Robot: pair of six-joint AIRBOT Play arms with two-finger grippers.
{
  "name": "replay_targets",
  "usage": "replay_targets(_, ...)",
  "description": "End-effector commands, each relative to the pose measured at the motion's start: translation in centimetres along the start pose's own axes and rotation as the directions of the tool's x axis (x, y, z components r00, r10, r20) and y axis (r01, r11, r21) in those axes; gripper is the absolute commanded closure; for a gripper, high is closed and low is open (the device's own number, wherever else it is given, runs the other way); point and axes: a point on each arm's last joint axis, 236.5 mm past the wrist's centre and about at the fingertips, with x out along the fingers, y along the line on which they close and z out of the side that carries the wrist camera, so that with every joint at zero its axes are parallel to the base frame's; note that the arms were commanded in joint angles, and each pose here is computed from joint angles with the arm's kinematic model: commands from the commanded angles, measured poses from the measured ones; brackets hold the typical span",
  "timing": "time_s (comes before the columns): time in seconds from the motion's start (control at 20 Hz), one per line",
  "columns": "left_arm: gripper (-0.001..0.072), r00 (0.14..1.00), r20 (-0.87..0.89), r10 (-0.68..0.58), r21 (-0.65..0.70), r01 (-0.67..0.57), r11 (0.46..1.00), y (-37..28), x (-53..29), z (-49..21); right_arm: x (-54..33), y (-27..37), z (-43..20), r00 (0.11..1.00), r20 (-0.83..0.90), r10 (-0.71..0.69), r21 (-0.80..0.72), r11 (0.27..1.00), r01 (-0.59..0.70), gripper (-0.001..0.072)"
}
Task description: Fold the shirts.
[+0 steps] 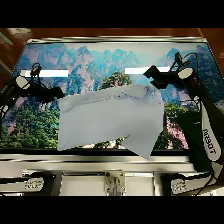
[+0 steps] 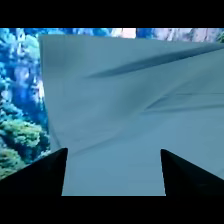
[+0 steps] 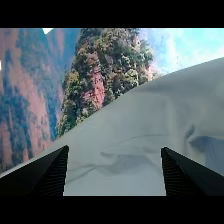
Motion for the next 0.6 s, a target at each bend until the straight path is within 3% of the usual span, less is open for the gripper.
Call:
replay_targets(0.0, -0.0002, 0.93, -0.304, 0.208, 0.101, -0.186, 0.977, 7.7, -3.4, -5.8, -5.2, -1.8, -0.8, 0.989, -0.132, -0.072, -0.185, 0.982, 0.047, 0.0035)
replay_targets(0.1, -0.0002, 0.871, -0.456, 0.185, 0.077, -0.169, 0.983, 10.2, -6.1, -10.3, -10.2, -6.3, -3.0, 0.935, -0.255, -0.245, -0.259, 0.949, 0.178, 0.0035)
replay_targets(0.2, -0.0004, 0.864, -0.503, -0.021, -0.088, -0.027, 0.996, 8.9, -6.5, -14.3, -13.9, -10.5, -6.4, 0.845, -0.395, -0.36, -0.297, 0.921, 0.253, 0.0035)
replay_targets(0.35, -0.0005, 0.843, -0.444, -0.305, -0.3, 0.18, 0.937, 5.8, -4.5, -20.2, -15.1, -12.1, -11.4, 0.806, -0.549, -0.221, -0.153, 0.975, 0.162, 0.0035)
replay_targets(0.55, -0.0005, 0.801, -0.452, -0.392, -0.413, 0.202, 0.888, 5.3, -2.1, -26.4, -14.0, -13.3, -15.0, 0.795, -0.598, -0.099, 0.006, 0.992, 0.128, 0.0035)
